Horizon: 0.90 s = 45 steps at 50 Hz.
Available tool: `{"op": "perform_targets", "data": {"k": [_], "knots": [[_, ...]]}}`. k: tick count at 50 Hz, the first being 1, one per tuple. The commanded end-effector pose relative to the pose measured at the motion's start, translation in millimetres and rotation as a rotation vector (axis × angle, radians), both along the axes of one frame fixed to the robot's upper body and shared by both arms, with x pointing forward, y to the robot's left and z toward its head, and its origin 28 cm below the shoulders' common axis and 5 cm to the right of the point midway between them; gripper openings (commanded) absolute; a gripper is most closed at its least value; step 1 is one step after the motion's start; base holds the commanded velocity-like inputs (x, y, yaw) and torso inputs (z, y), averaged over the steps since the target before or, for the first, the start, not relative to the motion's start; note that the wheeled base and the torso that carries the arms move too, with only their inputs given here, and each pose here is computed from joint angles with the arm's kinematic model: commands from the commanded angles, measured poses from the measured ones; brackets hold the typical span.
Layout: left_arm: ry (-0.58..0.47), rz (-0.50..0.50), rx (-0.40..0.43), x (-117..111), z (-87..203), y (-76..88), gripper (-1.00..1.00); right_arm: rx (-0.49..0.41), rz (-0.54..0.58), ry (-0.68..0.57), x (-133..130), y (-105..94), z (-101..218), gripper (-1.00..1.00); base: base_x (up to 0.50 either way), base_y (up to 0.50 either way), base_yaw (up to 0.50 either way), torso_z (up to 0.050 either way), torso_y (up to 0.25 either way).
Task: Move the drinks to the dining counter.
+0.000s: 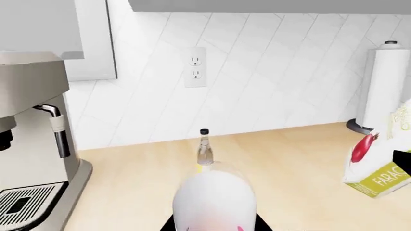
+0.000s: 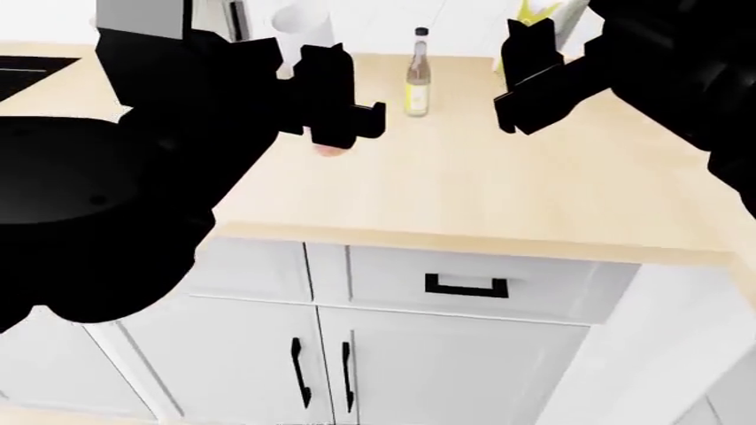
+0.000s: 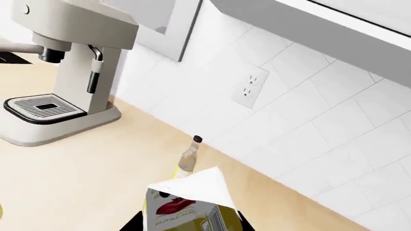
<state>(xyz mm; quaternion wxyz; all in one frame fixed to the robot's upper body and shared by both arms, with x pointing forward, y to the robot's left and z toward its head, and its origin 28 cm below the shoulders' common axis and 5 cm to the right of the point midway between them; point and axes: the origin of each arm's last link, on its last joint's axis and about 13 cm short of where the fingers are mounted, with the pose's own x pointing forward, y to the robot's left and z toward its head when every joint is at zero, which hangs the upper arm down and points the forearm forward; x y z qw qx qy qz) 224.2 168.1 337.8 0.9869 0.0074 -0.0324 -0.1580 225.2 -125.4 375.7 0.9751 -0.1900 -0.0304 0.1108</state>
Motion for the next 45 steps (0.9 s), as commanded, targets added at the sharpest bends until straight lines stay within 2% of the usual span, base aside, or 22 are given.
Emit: {"op": "perform_targets", "data": {"k": [1, 45], "knots": [[-0.025, 0.009, -0.018, -1.0, 5.5, 0.6, -1.0, -0.022, -0.046, -0.04, 1.2, -2.7, 4.5, -1.0, 0.0, 0.0, 0.5, 0.01, 0.0], [-0.033, 0.006, -0.022, -2.1, 7.1, 1.1, -1.0, -0.037, -0.082, -0.038, 4.7, 0.2, 2.8, -1.0, 0.0, 0.0, 0.5, 0.0, 0.002]]}}
